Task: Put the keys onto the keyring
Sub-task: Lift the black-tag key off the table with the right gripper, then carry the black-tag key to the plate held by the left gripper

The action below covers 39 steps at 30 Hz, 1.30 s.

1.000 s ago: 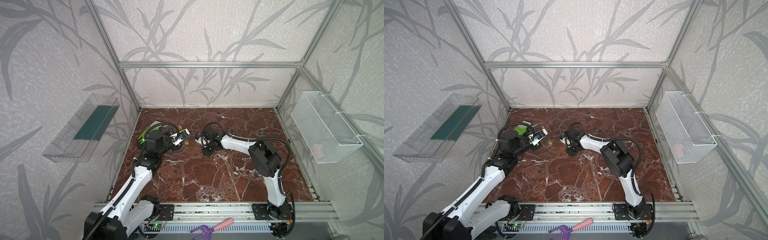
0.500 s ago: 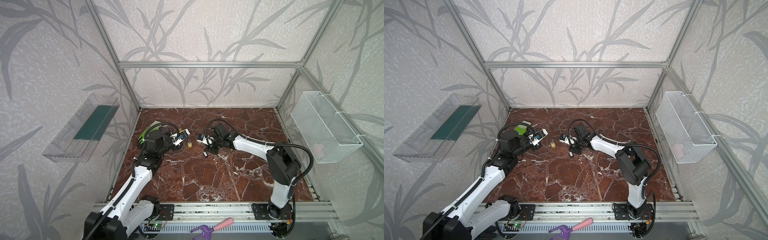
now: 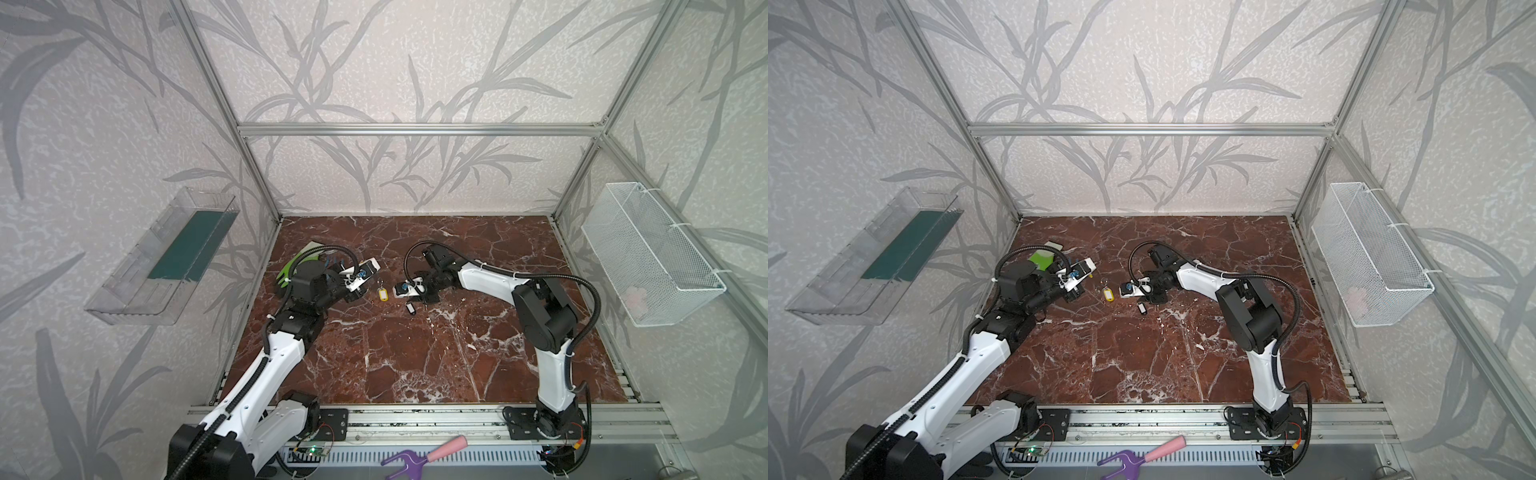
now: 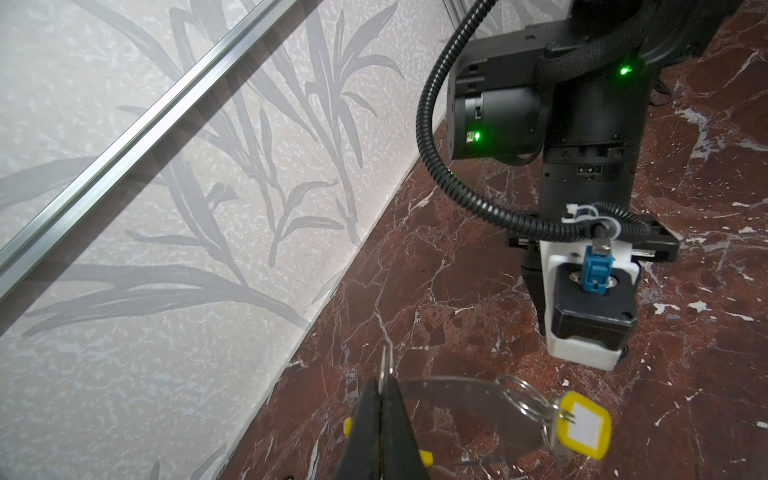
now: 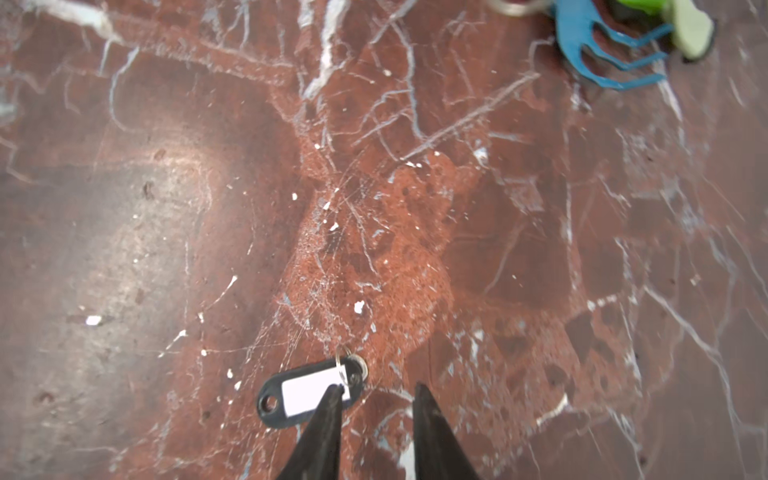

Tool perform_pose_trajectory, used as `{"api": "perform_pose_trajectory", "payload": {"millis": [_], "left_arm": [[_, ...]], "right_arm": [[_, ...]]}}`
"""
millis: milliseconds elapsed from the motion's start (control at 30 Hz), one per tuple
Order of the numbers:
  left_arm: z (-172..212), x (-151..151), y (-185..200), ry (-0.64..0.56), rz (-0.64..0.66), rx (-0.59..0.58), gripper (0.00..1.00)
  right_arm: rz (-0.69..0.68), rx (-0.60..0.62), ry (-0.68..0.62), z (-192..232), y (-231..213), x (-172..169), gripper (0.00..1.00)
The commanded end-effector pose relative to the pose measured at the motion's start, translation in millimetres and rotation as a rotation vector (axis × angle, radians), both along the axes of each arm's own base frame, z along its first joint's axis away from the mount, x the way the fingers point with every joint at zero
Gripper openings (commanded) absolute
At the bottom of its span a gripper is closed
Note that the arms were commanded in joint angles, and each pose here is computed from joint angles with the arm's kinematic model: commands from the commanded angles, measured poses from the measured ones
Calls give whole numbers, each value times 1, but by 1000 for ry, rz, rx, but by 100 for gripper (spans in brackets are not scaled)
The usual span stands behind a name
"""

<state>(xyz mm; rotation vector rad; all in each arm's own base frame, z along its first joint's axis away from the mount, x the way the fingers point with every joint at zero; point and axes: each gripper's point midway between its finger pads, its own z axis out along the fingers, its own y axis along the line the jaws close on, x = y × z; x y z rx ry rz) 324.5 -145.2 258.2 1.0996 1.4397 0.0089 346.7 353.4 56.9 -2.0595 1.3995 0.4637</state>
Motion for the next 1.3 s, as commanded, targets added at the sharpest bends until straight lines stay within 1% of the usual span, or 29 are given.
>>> {"api": "perform_pose_trajectory", "payload": {"millis": [0,300,567,767,833,900,1033,1133,1267], "left_arm": [[10,-4,0,-44,-9,-9,0],[9,-3,0,-40,-12,-13,0],[9,-4,-2,-48,-21,-19,0],[10,-4,-2,-54,-22,-27,0],[10,-4,-2,-54,-21,-27,0],[9,-4,-2,-52,-22,-26,0],[9,-3,-2,-51,-20,-26,0],[8,-3,-2,-51,-20,-25,0],[6,-2,-5,-45,-34,-28,0]], "right_arm": [[79,-23,26,-7,-1,-7,28],[78,-67,28,-22,-6,-4,24],[77,-69,25,-27,-4,-1,23],[73,-97,32,-32,-7,1,19],[75,-98,33,-33,-7,1,15],[80,-95,36,-32,-7,-1,10],[86,-78,33,-26,-5,-3,6],[45,-48,35,-11,-2,1,0],[14,-4,41,8,0,-3,0]]}}
